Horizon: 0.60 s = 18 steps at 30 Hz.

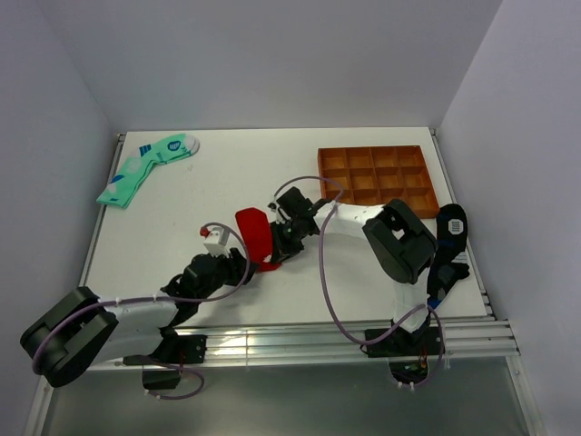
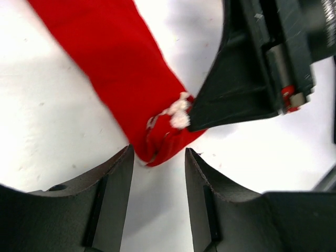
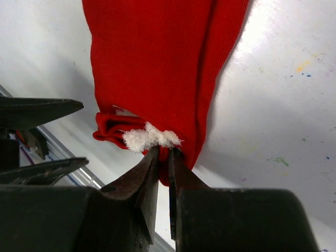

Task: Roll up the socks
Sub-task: Roll the sock at the center of the board.

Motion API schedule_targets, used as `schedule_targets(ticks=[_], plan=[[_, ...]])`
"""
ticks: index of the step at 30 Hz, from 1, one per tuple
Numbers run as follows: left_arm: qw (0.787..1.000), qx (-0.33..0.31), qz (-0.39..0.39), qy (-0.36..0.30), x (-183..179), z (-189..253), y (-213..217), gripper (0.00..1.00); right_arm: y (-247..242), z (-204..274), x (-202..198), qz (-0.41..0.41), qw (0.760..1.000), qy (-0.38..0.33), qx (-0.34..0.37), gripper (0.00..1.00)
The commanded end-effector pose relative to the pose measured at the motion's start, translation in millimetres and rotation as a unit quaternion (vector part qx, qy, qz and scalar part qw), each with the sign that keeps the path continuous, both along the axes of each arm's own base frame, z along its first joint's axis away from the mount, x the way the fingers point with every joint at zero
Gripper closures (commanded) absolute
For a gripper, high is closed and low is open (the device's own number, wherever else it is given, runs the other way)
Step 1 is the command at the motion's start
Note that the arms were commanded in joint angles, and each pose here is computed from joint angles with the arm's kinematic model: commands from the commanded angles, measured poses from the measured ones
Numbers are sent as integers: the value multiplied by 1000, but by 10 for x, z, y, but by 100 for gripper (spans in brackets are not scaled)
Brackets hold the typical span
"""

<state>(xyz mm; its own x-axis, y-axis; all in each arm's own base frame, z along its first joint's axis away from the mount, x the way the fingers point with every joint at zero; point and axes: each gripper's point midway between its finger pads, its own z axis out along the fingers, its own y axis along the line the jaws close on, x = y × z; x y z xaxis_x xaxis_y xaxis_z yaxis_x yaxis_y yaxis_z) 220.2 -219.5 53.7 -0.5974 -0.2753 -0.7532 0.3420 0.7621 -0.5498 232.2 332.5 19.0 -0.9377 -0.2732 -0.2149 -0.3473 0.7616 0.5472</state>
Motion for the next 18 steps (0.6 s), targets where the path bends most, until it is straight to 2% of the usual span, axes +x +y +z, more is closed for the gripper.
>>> schedule_targets(ticks=[1,5,7,18], plan=[[997,-3,55,-61,163,177,66,51,-224,-145,-205,15,997,56,-58,100],[994,8,58,-88,140,201,33,52,-257,-111,-233,22,995,64,-67,100],[993,-9,49,-105,97,286,-28,49,-299,-105,-254,23,995,68,-75,100],[991,-9,-29,-129,-75,300,-225,50,-397,-49,-262,28,992,81,-92,100]])
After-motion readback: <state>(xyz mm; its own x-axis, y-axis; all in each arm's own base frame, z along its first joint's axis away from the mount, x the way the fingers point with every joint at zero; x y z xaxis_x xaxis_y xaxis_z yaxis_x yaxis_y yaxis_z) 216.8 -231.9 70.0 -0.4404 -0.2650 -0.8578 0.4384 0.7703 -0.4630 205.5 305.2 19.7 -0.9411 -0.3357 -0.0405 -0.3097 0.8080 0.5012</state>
